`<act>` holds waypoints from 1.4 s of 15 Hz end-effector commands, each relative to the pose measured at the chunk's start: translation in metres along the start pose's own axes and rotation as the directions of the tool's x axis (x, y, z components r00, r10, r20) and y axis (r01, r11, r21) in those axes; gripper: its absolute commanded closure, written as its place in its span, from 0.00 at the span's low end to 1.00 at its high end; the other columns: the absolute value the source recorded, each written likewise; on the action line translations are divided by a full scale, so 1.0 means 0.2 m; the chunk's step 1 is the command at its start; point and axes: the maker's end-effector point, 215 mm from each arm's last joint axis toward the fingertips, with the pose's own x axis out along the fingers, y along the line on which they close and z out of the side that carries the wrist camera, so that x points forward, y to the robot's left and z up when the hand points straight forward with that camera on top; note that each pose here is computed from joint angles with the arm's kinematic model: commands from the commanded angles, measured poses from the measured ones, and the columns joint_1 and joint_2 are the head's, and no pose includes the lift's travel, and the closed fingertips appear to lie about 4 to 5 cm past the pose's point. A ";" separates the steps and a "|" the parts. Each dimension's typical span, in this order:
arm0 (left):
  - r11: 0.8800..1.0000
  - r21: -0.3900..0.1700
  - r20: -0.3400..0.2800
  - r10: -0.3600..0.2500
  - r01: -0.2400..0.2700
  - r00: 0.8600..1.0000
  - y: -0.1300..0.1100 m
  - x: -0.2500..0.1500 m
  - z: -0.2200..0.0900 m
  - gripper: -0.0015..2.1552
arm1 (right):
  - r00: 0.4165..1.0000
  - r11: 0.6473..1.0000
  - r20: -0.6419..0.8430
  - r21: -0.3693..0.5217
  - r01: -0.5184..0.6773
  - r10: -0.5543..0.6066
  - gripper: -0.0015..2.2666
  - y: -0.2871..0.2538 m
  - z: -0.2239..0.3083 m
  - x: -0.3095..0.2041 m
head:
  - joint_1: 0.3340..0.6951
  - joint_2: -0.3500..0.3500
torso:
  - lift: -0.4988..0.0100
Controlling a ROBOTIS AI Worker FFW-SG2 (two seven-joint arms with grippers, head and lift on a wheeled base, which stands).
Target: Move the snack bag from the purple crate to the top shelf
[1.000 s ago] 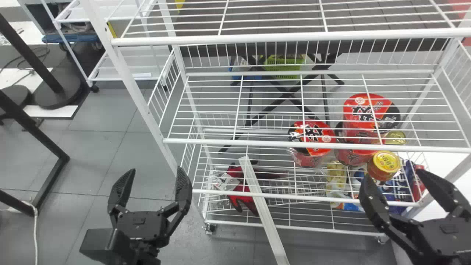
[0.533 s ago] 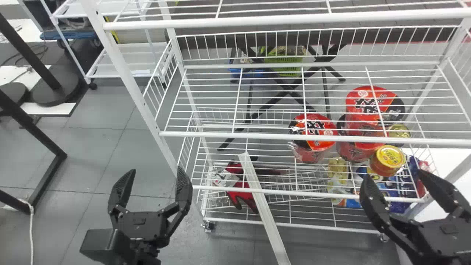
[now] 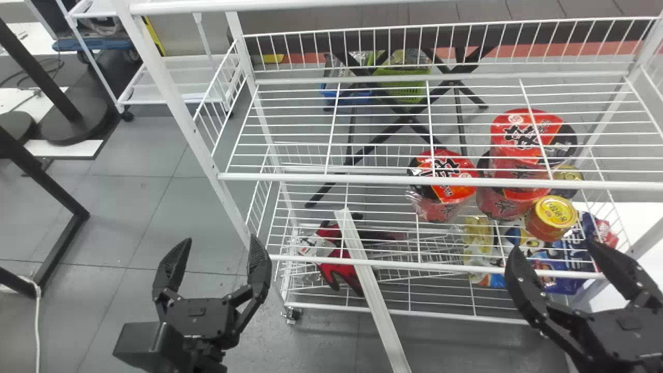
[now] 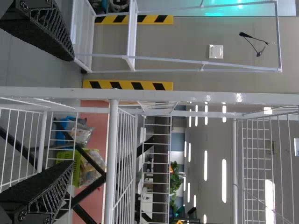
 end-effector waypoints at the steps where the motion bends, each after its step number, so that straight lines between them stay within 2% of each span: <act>1: 1.000 0.001 0.002 0.000 0.000 1.000 0.00 0.00 0.00 0.00 | 1.000 1.000 0.001 0.000 0.000 0.000 0.01 0.00 0.00 0.00 | 1.00 0.69 | 0.16; 11: 1.000 0.004 -0.003 -0.002 0.002 1.000 0.00 0.01 0.00 0.00 | 1.000 1.000 0.026 -0.011 -0.001 0.001 0.01 0.00 0.04 0.00 | 1.00 0.69 | 0.09; 21: 1.000 0.005 -0.006 -0.001 0.001 1.000 0.00 0.00 -0.01 0.00 | 0.998 1.000 0.055 -0.030 0.001 0.001 0.01 -0.01 0.07 -0.05 | 1.00 0.69 | 0.09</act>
